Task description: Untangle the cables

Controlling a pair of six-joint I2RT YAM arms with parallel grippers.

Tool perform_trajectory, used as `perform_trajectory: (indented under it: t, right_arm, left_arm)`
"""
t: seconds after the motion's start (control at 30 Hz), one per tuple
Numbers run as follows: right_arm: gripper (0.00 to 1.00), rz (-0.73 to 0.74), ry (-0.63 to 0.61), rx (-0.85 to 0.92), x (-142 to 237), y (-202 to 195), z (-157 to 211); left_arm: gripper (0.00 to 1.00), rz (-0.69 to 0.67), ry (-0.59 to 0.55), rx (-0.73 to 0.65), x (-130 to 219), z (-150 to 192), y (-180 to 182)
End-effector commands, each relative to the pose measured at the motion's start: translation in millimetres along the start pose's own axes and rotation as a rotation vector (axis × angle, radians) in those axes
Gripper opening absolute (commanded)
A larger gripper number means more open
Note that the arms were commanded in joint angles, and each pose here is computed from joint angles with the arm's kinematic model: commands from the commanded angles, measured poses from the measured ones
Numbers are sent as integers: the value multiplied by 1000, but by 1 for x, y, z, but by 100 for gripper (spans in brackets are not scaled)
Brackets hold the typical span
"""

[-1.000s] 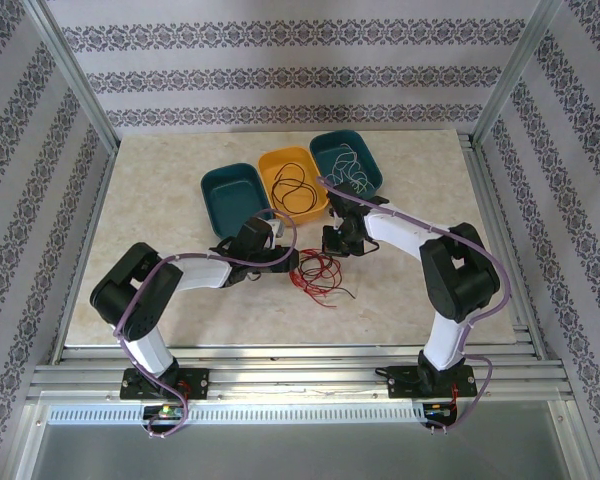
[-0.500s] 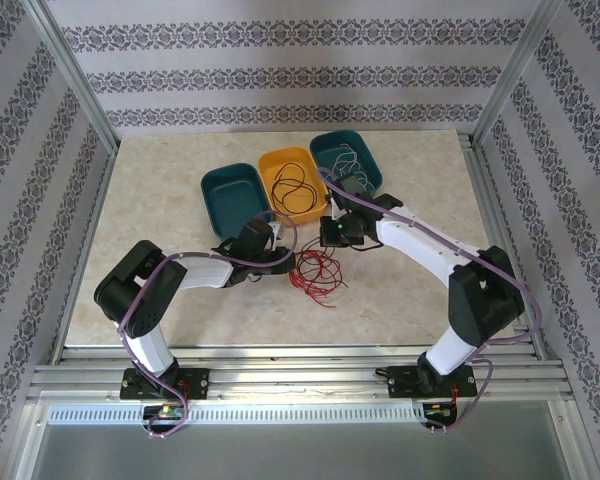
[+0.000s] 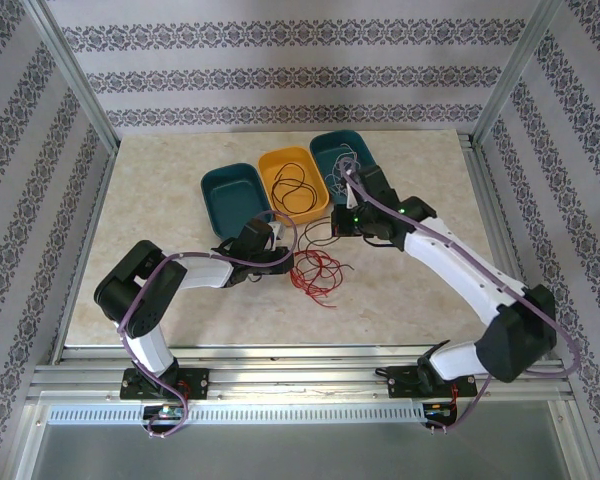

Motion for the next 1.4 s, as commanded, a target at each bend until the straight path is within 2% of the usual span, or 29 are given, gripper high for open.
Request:
perform_trajectory:
  t: [0.0,0.4,0.57,0.93,1.0,1.1,1.37]
  right_arm:
    - [0,42,-72,-1,19,-10,-8]
    - [0,74,-216,-18,40,-13,-37]
    - [0,67,-254,10,29,3,-73]
    - [0,11,-306,27,-45,47,-149]
    - [0,27,-308,27,-65,49,-160]
    - [0,51,-299,13,-93,50,-172]
    - [0,103,-282,-3,-148,47,-188]
  left_arm:
    - [4,24,-36,-14,1,-5,-8]
    - [3,28,-92,-8,17,-3,-8]
    - [15,37,-124,-3,25,-1,-8]
    - [31,47,-171,25,34,-1,-8]
    - [38,42,-179,20,38,-3,-8]
    - [49,24,-176,9,43,-3,-9]
    - [63,-10,-183,11,53,-1,-4]
Point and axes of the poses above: each hand's point on the last joint's axis, 136 mm out from that joint toward the fingers, its own x axis back along the fingers, its own y axis along the line the jaws close on, z = x × y, the point moved 5 cm from there along x, back along the fingers, and after that the axes turned 5 degrees about -x, right-handed, at the moved point
